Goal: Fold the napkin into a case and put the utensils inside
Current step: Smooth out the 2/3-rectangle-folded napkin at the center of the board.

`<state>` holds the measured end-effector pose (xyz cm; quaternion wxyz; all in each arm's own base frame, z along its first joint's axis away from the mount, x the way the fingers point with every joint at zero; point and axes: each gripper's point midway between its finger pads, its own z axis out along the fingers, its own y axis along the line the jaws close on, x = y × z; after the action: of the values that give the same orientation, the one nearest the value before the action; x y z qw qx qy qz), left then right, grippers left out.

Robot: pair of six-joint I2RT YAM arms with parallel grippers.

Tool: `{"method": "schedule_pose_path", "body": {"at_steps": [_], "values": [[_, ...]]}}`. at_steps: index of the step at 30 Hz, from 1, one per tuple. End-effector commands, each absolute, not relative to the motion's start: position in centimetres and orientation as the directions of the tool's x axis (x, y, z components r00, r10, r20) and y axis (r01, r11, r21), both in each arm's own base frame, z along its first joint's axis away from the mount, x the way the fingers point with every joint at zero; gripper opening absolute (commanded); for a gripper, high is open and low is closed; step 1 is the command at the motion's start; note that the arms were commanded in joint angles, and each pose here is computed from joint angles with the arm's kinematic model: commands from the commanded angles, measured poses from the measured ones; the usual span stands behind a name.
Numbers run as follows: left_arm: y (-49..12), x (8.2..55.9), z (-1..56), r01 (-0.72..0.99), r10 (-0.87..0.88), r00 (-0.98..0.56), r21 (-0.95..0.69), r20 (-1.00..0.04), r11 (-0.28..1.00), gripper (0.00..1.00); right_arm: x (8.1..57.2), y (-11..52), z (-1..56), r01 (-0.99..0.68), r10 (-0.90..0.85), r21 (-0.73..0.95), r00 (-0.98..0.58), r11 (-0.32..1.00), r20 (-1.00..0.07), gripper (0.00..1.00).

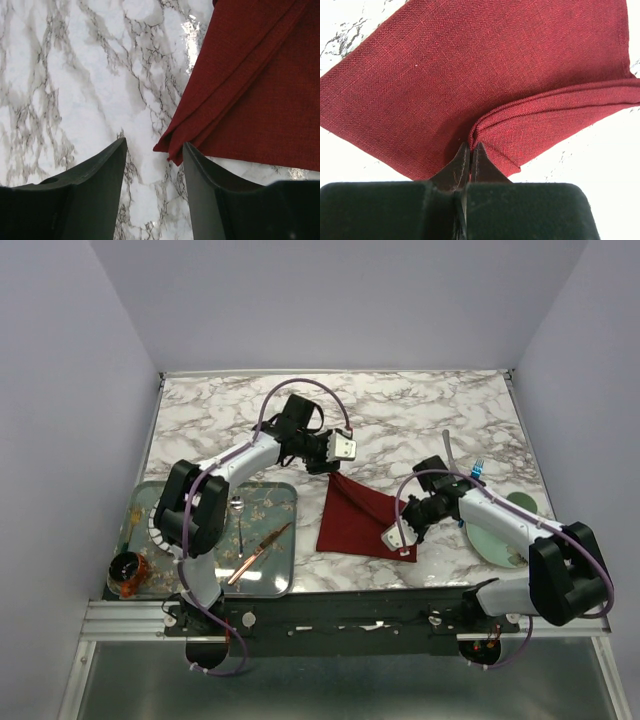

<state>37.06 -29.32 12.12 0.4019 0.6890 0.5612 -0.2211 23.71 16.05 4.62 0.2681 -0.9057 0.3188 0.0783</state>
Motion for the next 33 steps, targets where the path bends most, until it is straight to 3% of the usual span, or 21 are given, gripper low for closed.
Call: {"method": "schedule_pose_path", "body": {"at_steps": [1, 11, 26, 33], "values": [[-30.7, 36.5, 11.1, 0.947, 0.581, 0.315, 0.291, -0.751, -0.137, 0.57, 23.5, 15.6, 4.6, -0.580, -0.514, -0.447, 0.813, -0.681, -0.273, 0.01], [-31.0, 36.1, 8.4, 0.943, 0.628, 0.330, 0.270, -0.705, -0.193, 0.54, 23.2, 15.5, 4.4, -0.582, -0.514, -0.446, 0.812, -0.680, -0.277, 0.01], [-32.4, 38.3, 9.3, 0.958, 0.618, 0.275, 0.265, -0.736, -0.111, 0.48, 23.3, 15.4, 4.4, -0.589, -0.521, -0.438, 0.807, -0.680, -0.277, 0.01], [-31.4, 37.7, 6.7, 0.949, 0.666, 0.311, 0.252, -0.678, -0.188, 0.48, 23.2, 15.4, 4.5, -0.594, -0.524, -0.436, 0.804, -0.676, -0.281, 0.01]]}}
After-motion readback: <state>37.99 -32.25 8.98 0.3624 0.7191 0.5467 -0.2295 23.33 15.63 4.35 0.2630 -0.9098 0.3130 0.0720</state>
